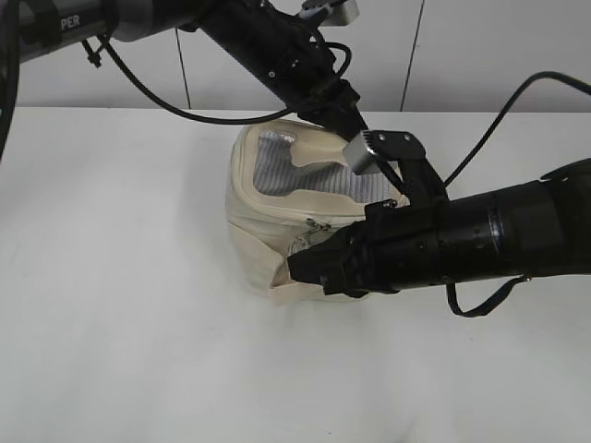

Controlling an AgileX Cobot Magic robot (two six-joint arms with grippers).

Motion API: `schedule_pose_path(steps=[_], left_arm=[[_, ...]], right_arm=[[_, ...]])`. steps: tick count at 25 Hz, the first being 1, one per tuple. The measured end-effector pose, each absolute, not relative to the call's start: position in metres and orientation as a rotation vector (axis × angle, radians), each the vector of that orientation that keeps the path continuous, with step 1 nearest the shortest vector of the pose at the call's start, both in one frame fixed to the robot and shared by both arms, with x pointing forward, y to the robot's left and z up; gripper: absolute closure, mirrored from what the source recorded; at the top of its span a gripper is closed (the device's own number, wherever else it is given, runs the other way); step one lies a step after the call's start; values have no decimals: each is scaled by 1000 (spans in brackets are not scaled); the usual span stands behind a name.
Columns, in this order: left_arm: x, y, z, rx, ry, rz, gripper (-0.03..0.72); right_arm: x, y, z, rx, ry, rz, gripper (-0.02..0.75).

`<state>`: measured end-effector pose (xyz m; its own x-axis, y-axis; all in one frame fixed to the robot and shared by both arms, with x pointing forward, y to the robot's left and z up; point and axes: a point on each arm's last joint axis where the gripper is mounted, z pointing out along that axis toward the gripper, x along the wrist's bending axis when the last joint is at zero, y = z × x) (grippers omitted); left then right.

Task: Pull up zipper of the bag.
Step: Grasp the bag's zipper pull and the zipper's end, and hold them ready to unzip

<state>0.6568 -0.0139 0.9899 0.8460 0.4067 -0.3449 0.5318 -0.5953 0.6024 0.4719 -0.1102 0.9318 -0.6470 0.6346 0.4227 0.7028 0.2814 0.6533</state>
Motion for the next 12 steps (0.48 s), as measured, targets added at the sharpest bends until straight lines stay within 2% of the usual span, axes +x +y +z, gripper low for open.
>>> schedule_pose_path(steps=[3, 4, 6, 8, 10, 12], left_arm=[[657, -14, 990, 2282, 699, -227, 643], [657, -14, 990, 2279, 704, -227, 617], [658, -15, 991, 2262, 722, -222, 521], [658, -15, 993, 2249, 729, -227, 408], [657, -13, 999, 2248, 731, -228, 377], [654, -9, 1011, 2256, 738, -201, 398]], right_arm=[[472, -111, 930, -1325, -2428, -1273, 720], [472, -112, 930, -1332, -2417, -1257, 694], [467, -114, 932, -1308, -2407, -1212, 580], [463, -117, 937, -1302, -2402, -1157, 404], [457, -122, 944, -1285, -2441, -1106, 292], [452, -126, 955, -1313, -2442, -1071, 253]])
